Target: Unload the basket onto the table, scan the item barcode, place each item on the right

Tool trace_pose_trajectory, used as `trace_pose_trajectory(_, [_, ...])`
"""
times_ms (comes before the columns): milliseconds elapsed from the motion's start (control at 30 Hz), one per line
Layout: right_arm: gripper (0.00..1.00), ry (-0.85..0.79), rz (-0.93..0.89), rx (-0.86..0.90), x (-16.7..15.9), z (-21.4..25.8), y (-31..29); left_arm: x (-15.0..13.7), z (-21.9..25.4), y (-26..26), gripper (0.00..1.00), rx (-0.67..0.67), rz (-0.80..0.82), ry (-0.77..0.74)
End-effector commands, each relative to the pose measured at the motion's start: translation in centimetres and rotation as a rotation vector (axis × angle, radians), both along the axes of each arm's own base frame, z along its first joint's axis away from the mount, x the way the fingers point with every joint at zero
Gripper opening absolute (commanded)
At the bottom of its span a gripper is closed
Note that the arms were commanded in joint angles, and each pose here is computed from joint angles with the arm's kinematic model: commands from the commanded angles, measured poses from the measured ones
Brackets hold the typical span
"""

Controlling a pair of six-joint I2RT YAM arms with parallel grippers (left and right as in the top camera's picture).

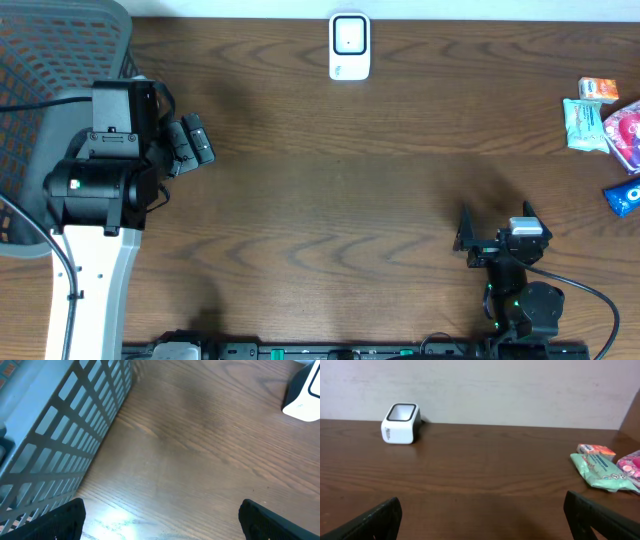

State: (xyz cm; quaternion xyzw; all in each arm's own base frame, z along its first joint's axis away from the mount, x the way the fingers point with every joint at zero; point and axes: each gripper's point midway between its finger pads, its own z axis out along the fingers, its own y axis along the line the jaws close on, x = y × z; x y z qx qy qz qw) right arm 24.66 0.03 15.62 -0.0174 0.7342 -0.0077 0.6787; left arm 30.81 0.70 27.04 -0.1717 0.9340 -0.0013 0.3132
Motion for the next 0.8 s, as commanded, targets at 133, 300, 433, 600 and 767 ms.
trace_pose_trajectory(133, [0.99, 0.000, -0.018, 0.000, -0.05, -0.07, -0.37, 0.04, 0.31, 0.26, 0.98, 0.015, -0.002, -0.004])
trace_pose_trajectory(300, [0.99, 0.000, -0.019, 0.024, -0.05, -0.07, -0.37, 0.05, 0.31, 0.25, 0.98, 0.015, -0.002, -0.004])
trace_pose_trajectory(433, [0.99, 0.000, -0.023, 0.072, -0.05, -0.05, -0.37, 0.05, 0.31, 0.25, 0.98, 0.015, -0.002, -0.004])
trace_pose_trajectory(600, [0.99, 0.001, -0.019, 0.097, -0.05, -0.06, -0.25, 0.04, 0.31, 0.26, 0.98, 0.015, -0.002, -0.004])
trace_pose_trajectory(767, [0.99, 0.000, -0.019, 0.096, -0.05, -0.04, -0.26, 0.04, 0.31, 0.26, 0.98, 0.015, -0.002, -0.004])
